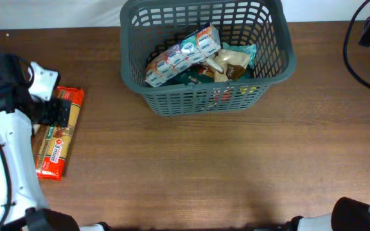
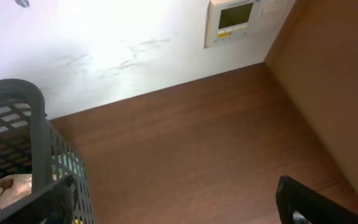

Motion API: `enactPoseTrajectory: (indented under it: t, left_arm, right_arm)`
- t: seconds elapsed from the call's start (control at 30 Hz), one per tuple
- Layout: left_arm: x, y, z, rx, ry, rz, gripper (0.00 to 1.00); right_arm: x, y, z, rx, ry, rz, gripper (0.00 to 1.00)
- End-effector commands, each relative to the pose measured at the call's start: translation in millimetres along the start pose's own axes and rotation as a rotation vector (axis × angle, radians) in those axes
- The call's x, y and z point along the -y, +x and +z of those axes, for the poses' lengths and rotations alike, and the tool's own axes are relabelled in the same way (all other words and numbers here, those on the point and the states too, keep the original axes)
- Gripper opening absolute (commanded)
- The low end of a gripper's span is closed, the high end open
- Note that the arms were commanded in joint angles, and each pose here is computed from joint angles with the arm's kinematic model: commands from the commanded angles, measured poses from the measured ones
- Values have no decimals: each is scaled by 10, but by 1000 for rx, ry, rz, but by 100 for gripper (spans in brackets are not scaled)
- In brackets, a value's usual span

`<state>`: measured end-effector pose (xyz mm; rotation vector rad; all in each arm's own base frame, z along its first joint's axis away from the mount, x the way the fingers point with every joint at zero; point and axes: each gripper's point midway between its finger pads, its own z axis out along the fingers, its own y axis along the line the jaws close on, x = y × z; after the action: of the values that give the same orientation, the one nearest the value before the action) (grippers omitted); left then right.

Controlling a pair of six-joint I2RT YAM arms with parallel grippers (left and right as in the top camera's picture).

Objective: Pack container
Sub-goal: 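Lower the left gripper onto the San Remo spaghetti pack and grasp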

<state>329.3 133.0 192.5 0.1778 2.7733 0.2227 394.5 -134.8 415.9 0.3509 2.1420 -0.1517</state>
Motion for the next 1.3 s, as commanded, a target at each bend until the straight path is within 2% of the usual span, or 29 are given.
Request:
enactPoseTrajectory:
  t: [0.0, 0.5, 0.7, 1.13, 1.27]
  left_arm:
    - [-45, 96, 177, -19, 26, -4, 87]
    - [-11, 323, 1158, -221, 140, 24, 87]
    - [-54, 462, 1457, -291, 142, 15, 87]
    - [-107, 874, 1928, -414, 202, -104, 87]
    - [-43, 900, 1997, -425, 227, -106, 73]
  right_arm:
    - [18, -21, -46, 12, 1, 11, 99]
    - [18, -21, -46, 12, 1, 11, 99]
    - [18, -21, -46, 12, 1, 11, 99]
    - [18, -21, -46, 12, 1, 11, 99]
    - [18, -21, -46, 12, 1, 11, 99]
